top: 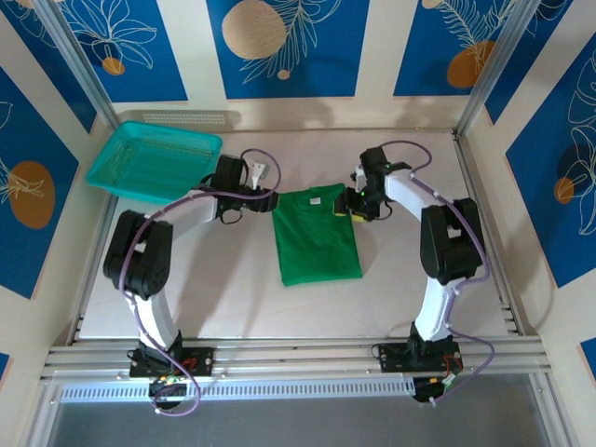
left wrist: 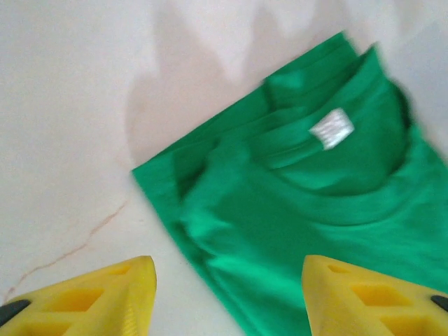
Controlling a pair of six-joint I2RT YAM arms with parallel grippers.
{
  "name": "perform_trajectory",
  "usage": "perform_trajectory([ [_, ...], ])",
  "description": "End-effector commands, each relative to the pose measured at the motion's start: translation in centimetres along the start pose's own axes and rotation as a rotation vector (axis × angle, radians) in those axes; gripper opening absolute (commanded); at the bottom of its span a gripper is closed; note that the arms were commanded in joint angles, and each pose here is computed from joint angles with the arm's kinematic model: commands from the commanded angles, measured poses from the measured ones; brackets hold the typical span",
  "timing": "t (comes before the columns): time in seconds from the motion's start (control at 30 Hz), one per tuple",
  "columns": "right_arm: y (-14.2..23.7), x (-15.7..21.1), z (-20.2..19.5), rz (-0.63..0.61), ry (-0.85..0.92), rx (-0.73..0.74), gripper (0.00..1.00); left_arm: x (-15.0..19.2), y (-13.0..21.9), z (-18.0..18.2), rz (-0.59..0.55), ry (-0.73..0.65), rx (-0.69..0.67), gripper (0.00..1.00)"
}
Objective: Fold the inside-out t-shirt
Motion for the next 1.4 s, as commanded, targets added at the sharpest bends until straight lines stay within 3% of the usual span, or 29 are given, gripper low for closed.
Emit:
perform_trajectory([
  [0.0,1.0,1.8,1.4,-0.023,0.009,-0.085,0.55,1.8,0.9,-2.7,0.127,0.15,0.013,0.58],
  [0.07,-0.1,3.1,1.6,0.013,0.017,-0.111,0.53,4.0,-0.5,-5.0,0.208,0.198,0.164,0.58],
  [0.13,-1.2,4.0,1.6,0.048,0.021,-0.124,0.51,6.1,-1.7,-6.9,0.241,0.159,0.198,0.58],
  [0.37,-3.6,9.3,1.0,0.18,-0.041,-0.019,0.45,13.3,-2.2,-8.0,0.351,0.09,0.004,0.52],
  [0.6,-1.9,17.5,0.6,0.266,-0.169,0.019,0.46,22.4,1.7,-8.8,0.484,0.113,-0.04,0.52],
  [0.67,-0.7,18.8,1.0,0.25,-0.18,-0.015,0.48,23.0,3.7,-9.1,0.488,0.126,-0.031,0.53],
  [0.73,1.4,18.2,1.5,0.182,-0.135,-0.033,0.53,21.4,6.4,-10.1,0.456,0.111,-0.016,0.55],
  [0.8,4.4,15.9,1.9,0.005,0.02,0.02,0.57,17.4,9.6,-11.7,0.334,0.007,0.008,0.63],
  [0.83,5.6,14.6,2.2,-0.093,0.123,0.043,0.58,15.4,11.0,-12.4,0.264,-0.057,0.011,0.75],
  [0.87,6.9,13.1,2.8,-0.211,0.24,0.072,0.62,13.3,12.4,-12.8,0.181,-0.119,-0.015,0.95],
  [0.9,7.8,11.6,3.5,-0.315,0.381,0.076,0.66,11.4,13.4,-13.1,0.101,-0.177,-0.049,0.99],
  [1.0,8.6,8.8,5.4,-0.496,0.75,0.014,0.76,6.8,14.4,-12.8,-0.006,-0.319,-0.148,0.99],
  [1.07,8.5,7.2,5.9,-0.495,0.874,-0.078,0.79,4.5,13.6,-10.9,0.039,-0.294,-0.14,0.99],
  [1.13,8.4,5.5,5.3,-0.399,0.881,-0.185,0.79,2.9,12.1,-8.4,0.137,-0.202,-0.105,1.0],
  [1.2,7.3,4.2,4.2,-0.252,0.871,-0.195,0.97,2.6,10.2,-6.6,0.252,-0.187,-0.066,1.0],
  [1.37,3.6,3.4,2.7,-0.034,0.931,-0.202,0.96,4.6,5.9,-5.5,0.436,-0.27,0.094,1.0],
])
Point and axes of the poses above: each hand's point on the last joint's axis, 136 mm out from that joint toward the fingers, its own y axis back along the fingers, its own z axis along the line the jaws close on, x = y × z, the point moved 8 cm from there along y, back along the fingers, and after that the axes turned 5 degrees about y, right-handed, at the moved point
